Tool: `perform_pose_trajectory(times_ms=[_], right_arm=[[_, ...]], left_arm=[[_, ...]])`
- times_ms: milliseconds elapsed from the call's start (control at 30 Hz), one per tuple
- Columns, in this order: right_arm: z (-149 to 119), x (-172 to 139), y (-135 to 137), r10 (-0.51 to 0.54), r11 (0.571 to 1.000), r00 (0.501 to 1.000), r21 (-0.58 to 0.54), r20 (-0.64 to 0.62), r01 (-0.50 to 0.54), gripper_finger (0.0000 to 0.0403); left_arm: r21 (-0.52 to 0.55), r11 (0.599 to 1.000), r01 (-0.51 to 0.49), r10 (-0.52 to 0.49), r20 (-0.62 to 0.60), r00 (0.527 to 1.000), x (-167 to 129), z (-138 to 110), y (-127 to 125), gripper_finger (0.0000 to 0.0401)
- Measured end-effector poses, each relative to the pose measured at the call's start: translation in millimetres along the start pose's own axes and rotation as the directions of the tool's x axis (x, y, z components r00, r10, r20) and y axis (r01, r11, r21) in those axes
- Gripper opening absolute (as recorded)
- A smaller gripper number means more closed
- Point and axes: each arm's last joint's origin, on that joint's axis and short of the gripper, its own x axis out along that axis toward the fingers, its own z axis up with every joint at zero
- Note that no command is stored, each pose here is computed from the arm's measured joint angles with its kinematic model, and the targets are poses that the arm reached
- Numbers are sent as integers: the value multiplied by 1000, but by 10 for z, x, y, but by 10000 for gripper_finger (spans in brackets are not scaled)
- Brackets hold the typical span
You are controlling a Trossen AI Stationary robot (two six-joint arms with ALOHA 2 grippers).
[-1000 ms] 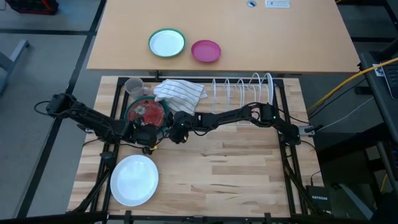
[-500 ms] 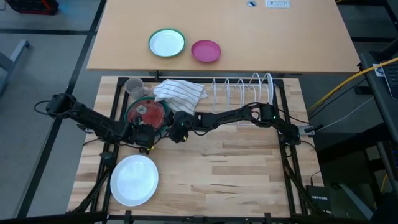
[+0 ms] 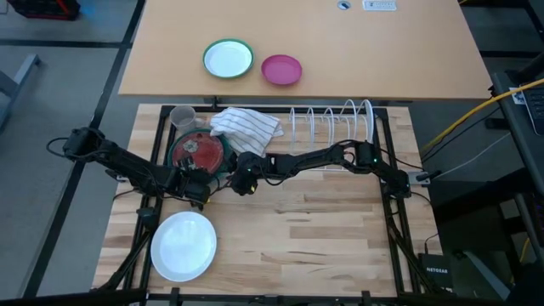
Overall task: Sort dishes
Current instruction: Put the red plate in the dish rack
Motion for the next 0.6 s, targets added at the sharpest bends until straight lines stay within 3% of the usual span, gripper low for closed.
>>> perform_pose_trajectory(times_ms=[600], right_arm=[[1, 0, 5, 6, 1000, 1000, 0, 8, -6, 179]], left_arm=[[-49, 997, 56, -51, 95, 994, -201, 282, -16, 2]])
